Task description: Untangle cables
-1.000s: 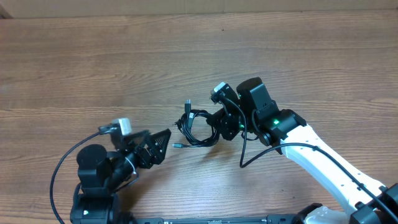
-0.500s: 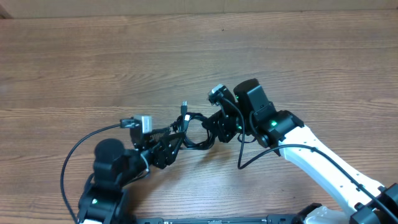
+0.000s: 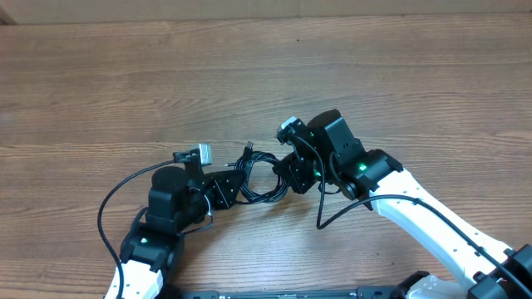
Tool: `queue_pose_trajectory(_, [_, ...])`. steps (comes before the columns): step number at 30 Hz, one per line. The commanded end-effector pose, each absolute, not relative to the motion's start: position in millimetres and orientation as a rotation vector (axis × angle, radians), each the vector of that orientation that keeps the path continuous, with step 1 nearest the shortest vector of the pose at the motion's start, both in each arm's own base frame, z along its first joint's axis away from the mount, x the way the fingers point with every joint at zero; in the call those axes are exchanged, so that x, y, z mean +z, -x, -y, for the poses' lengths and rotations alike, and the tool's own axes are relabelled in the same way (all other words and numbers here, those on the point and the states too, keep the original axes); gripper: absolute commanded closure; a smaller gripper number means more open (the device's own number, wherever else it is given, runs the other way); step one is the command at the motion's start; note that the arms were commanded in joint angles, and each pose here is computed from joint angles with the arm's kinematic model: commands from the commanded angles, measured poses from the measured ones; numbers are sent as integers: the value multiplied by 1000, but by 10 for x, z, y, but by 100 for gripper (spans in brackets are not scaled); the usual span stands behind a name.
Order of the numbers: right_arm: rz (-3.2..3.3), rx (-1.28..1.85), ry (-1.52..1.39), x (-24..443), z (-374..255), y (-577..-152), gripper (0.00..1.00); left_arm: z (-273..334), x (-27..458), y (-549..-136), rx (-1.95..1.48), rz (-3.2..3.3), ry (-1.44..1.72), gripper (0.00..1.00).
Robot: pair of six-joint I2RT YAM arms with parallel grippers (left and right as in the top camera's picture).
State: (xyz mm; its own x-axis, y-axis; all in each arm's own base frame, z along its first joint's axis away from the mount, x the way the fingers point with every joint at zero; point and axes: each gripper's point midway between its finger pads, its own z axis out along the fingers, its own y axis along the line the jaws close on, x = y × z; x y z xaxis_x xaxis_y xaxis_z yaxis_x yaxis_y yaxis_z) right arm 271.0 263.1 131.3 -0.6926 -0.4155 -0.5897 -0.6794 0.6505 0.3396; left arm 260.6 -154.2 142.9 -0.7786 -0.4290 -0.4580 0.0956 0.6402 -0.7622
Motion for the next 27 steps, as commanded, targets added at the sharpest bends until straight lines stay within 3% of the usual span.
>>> queue_pose_trajectory(1, [-2377, 761, 867, 1375, -2658, -2731, 96, 1500, 1561, -2720, -1103, -2180, 371, 96])
queue_pose_trajectory(5, [-2404, 780, 814, 1378, -2658, -2732, 93, 1387, 1534, -2803, -1081, -2154, 548, 96])
queue_pose_trajectory(6, [-2424, 794, 771, 1384, -2659, -2736, 83, 1339, 1490, -2815, -1072, -2155, 631, 96])
queue_pose_trajectory(12, [-2472, 853, 631, 1492, -2658, -2714, 60, 1231, 1385, -2835, -1093, -2126, 926, 96])
queue_pose_trajectory(13, [-2497, 895, 517, 1614, -2652, -2705, 37, 1182, 1348, -2857, -1127, -2076, 1116, 96])
queue_pose_trajectory(20, [-2660, 1150, -32, 1746, -2705, -2582, 24, 1165, 1320, -2856, -1246, -1952, 1475, 96])
queue_pose_trajectory(22, [-2687, 1177, -102, 1733, -2719, -2549, 25, 1183, 1283, -2819, -1268, -1948, 1553, 96])
queue_pose_trajectory(25, [-2731, 1214, -321, 1714, -2721, -2534, 47, 1221, 1211, -2739, -1305, -1935, 1711, 96])
queue_pose_trajectory(27, [-2746, 1233, -445, 1705, -2720, -2533, 51, 1241, 1198, -2714, -1319, -1938, 1746, 96])
